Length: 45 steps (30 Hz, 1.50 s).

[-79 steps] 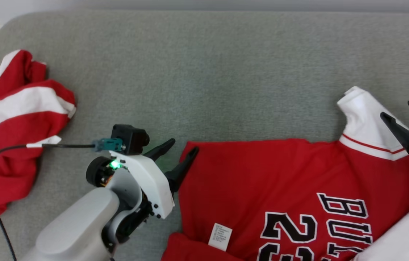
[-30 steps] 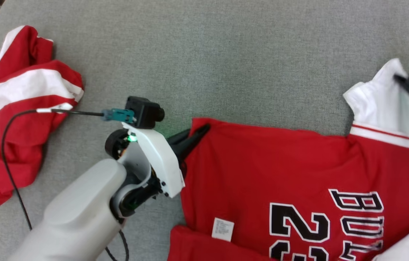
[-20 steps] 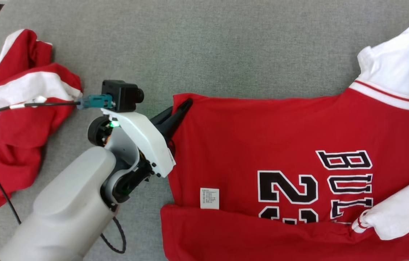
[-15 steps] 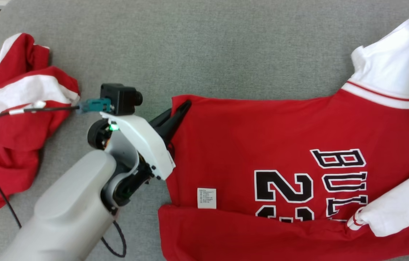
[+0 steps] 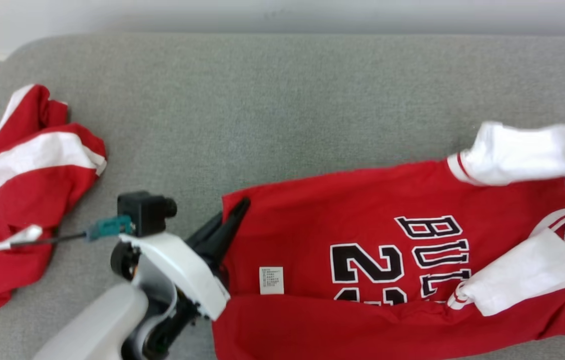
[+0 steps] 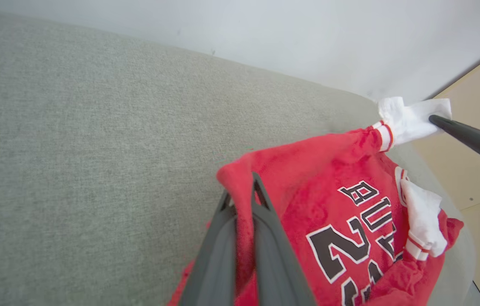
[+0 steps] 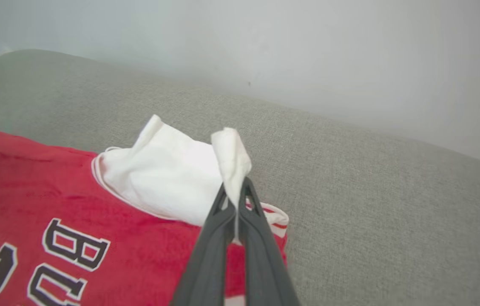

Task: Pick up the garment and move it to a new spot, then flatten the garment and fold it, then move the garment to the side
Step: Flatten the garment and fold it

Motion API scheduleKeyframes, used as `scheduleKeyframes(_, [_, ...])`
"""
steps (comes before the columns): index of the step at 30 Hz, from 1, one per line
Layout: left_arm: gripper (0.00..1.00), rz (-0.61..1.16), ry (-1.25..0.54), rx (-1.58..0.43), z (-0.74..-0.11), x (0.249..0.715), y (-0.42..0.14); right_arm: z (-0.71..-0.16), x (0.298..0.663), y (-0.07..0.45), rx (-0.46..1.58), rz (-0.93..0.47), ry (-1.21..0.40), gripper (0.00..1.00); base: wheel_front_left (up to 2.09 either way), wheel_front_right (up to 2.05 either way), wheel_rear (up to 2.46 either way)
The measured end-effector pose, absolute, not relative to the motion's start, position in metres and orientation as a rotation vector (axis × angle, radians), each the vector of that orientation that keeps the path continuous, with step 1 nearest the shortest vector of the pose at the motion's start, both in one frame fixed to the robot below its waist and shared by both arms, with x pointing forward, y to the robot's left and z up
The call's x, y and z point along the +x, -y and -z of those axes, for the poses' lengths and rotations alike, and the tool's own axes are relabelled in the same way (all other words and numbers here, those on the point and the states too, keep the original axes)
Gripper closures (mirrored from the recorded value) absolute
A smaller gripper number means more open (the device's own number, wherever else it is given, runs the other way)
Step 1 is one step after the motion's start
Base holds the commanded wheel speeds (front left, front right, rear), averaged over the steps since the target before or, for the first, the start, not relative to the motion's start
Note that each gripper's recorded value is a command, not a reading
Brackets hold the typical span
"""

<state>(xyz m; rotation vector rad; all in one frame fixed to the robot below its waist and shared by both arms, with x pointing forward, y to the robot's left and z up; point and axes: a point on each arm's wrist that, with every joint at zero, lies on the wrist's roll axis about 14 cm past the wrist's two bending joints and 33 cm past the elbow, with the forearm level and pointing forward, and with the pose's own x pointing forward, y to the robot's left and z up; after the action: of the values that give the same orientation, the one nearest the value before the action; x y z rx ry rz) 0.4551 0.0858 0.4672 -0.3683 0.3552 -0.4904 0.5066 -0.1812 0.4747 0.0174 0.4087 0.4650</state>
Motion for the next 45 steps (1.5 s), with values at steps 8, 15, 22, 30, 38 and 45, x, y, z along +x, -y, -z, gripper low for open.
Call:
scheduleKeyframes(8, [1.00,0.469,-0.373,-0.419,-0.471,0.416,-0.083,-0.462,0.446,0.205,0.094,-0.391,-0.442,1.00,0.00,0.00,0.00])
scheduleKeyframes(15, [1.00,0.464,-0.397,-0.438,-0.467,0.397,-0.079,-0.450,0.418,0.212,0.152,-0.336,-0.461,1.00,0.00,0.00,0.00])
scheduleKeyframes(22, [1.00,0.474,-0.395,-0.447,-0.470,0.389,-0.076,-0.457,0.408,0.216,0.178,-0.309,-0.433,1.00,0.00,0.00,0.00])
scheduleKeyframes(30, [0.60,0.465,-0.438,-0.459,-0.462,0.375,-0.072,-0.447,0.388,0.216,0.184,-0.302,-0.490,0.80,0.00,0.00,0.00])
scheduleKeyframes(38, [0.00,0.373,-0.465,-0.362,-0.435,0.359,-0.086,-0.430,0.364,0.220,0.167,-0.292,-0.584,0.00,0.00,0.00,0.00])
scheduleKeyframes(45, [0.00,0.226,-0.269,-0.336,-0.457,0.363,-0.111,-0.455,0.360,0.246,0.216,-0.205,-0.499,0.00,0.00,0.00,0.00])
